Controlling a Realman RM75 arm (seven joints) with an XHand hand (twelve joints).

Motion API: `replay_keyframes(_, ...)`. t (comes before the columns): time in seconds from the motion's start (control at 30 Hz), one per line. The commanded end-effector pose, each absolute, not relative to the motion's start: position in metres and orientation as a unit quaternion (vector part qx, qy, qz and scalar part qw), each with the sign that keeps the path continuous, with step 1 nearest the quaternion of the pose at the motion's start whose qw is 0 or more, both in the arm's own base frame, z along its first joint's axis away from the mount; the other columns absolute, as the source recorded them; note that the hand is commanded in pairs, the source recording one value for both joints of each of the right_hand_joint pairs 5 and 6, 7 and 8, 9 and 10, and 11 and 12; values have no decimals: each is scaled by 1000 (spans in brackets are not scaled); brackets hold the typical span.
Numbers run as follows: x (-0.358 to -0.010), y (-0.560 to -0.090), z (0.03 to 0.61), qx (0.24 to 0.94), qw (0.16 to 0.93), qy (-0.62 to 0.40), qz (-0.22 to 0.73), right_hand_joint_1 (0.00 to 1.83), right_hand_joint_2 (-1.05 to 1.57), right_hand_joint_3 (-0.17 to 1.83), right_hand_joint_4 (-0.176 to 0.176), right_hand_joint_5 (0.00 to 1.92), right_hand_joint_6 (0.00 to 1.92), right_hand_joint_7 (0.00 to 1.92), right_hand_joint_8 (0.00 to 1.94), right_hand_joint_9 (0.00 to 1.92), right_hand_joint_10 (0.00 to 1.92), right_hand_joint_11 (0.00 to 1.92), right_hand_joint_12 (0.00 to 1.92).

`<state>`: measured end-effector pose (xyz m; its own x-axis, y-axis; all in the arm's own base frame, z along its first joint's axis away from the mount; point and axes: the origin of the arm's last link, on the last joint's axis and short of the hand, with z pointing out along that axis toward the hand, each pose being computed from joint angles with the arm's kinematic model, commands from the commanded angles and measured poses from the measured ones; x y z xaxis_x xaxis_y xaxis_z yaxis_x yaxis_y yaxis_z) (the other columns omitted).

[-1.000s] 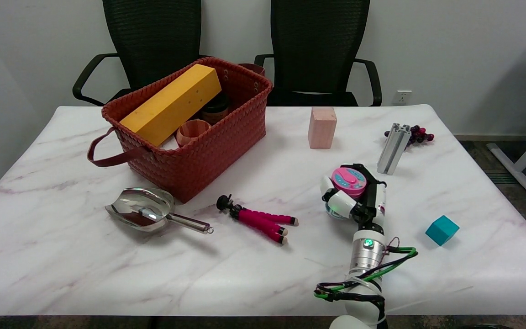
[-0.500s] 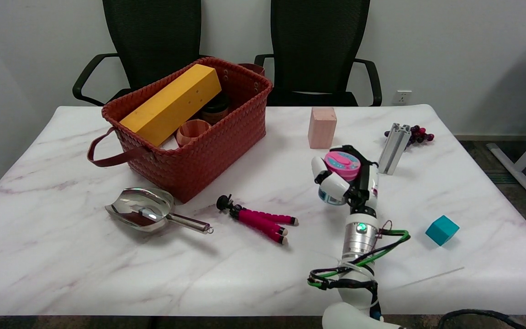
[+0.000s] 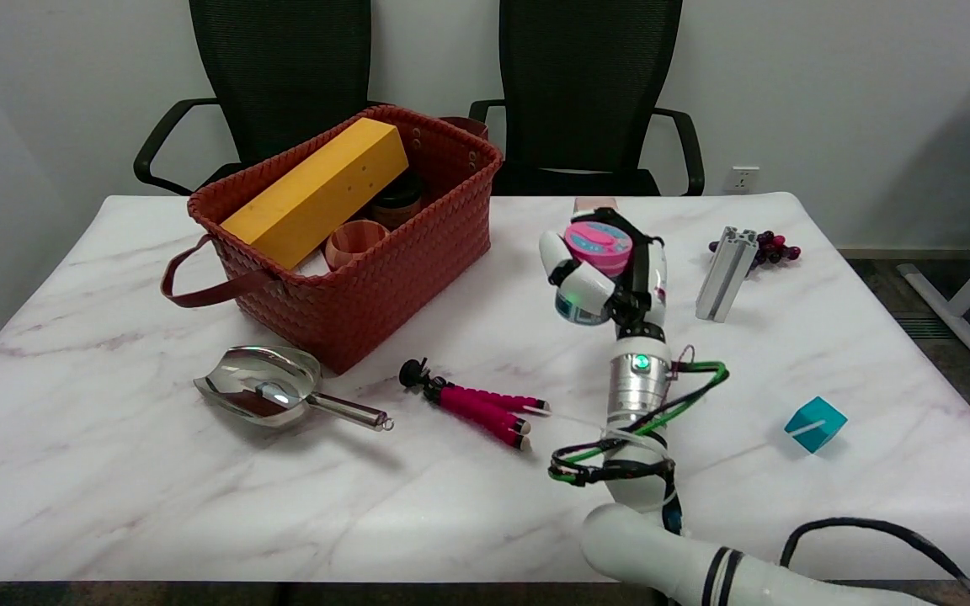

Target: Pick up the pink gum jar.

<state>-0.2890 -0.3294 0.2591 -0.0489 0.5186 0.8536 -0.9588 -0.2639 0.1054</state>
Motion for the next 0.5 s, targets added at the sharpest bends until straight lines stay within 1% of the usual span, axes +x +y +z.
replay_keyframes(0.03,-223,-388,243,503,493,-253,664,1077,1508,1015,0,1558,1558,1472,1472,1340,1340,1436,1436)
replay_keyframes(0.13,-209,-398,241,518,489,-241,660,1067,1522,1018,0,1573,1573,1489,1489,1353,1353,1441,1441)
replay_keyframes(0.23,-194,-409,238,529,479,-239,658,1054,1542,1040,0,1648,1648,1526,1526,1379,1379,1449,1449)
replay_keyframes(0.5,-158,-444,225,573,455,-257,632,1064,1520,1056,0,1634,1634,1534,1534,1385,1385,1444,1444)
